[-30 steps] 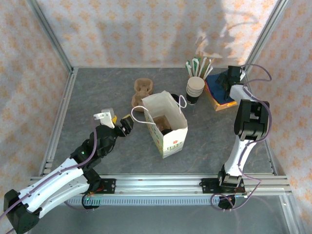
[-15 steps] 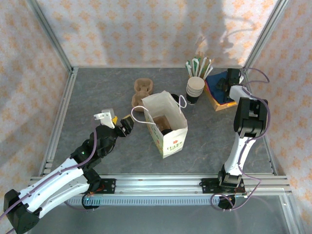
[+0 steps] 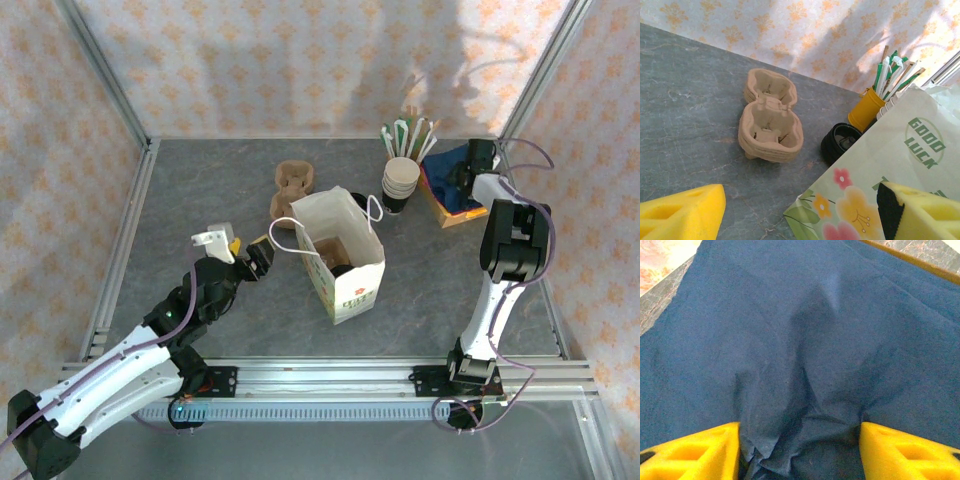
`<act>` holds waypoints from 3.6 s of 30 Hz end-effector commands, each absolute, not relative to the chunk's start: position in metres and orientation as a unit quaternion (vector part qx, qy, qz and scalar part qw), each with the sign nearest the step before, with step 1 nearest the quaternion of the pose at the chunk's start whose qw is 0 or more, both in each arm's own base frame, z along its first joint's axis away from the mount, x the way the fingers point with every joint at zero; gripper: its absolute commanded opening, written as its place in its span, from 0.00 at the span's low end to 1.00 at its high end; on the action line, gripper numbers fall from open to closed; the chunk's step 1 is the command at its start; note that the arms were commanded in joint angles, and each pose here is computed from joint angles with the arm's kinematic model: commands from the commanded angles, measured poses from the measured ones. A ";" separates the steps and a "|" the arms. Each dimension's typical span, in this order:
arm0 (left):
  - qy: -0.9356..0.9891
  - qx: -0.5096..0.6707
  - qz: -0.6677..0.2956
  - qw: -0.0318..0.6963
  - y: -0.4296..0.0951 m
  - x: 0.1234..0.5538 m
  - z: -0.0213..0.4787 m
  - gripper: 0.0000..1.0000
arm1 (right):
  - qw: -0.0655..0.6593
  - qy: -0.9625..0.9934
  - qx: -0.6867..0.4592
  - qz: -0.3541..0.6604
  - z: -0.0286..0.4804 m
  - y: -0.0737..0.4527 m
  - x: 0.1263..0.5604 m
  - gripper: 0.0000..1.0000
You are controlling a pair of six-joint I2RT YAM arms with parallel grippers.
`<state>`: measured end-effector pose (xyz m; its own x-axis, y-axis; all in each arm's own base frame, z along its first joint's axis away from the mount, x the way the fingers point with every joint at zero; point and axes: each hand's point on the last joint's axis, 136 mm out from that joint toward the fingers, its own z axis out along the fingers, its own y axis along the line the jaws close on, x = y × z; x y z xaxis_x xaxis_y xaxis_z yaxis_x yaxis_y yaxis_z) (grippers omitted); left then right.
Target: Pack the takeout coffee
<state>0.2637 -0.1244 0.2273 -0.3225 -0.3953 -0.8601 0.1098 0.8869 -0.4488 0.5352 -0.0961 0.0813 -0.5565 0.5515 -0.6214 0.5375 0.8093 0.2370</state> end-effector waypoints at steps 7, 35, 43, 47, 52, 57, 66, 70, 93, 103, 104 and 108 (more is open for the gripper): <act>0.773 -0.102 -0.221 0.585 -0.118 0.264 0.239 0.81 | 0.400 0.865 0.302 0.033 0.136 -0.093 0.539 0.51; 0.775 -0.104 -0.222 0.583 -0.120 0.265 0.234 0.81 | 0.517 0.789 0.274 0.188 0.304 -0.062 0.506 0.02; 0.778 -0.102 -0.225 0.578 -0.123 0.267 0.230 0.81 | 0.573 0.737 0.215 0.287 0.390 -0.019 0.437 0.02; 0.779 -0.100 -0.234 0.574 -0.128 0.268 0.228 0.80 | 0.589 0.720 0.187 0.315 0.424 0.005 0.398 0.00; 0.782 -0.099 -0.230 0.571 -0.129 0.270 0.227 0.80 | 0.604 0.695 0.130 0.366 0.464 0.045 0.348 0.00; 0.780 -0.100 -0.215 0.579 -0.124 0.270 0.229 0.80 | 0.580 0.686 0.090 0.431 0.484 0.078 0.313 0.00; 0.776 -0.103 -0.191 0.592 -0.116 0.272 0.240 0.81 | 0.522 0.678 0.010 0.517 0.510 0.132 0.259 0.00; 0.776 -0.107 -0.184 0.593 -0.112 0.271 0.242 0.81 | 0.483 0.681 -0.011 0.551 0.504 0.158 0.242 0.00; 0.771 -0.128 -0.154 0.605 -0.090 0.263 0.248 0.81 | 0.343 0.796 -0.061 0.495 0.392 0.271 0.213 0.00; 0.771 -0.126 -0.156 0.604 -0.094 0.266 0.247 0.81 | 0.354 0.838 -0.037 0.413 0.350 0.263 0.231 0.00; 0.772 -0.125 -0.155 0.603 -0.095 0.266 0.246 0.81 | 0.357 0.841 -0.044 0.404 0.349 0.263 0.233 0.00; 0.774 -0.123 -0.159 0.601 -0.098 0.268 0.245 0.81 | 0.357 0.863 -0.066 0.351 0.334 0.260 0.240 0.00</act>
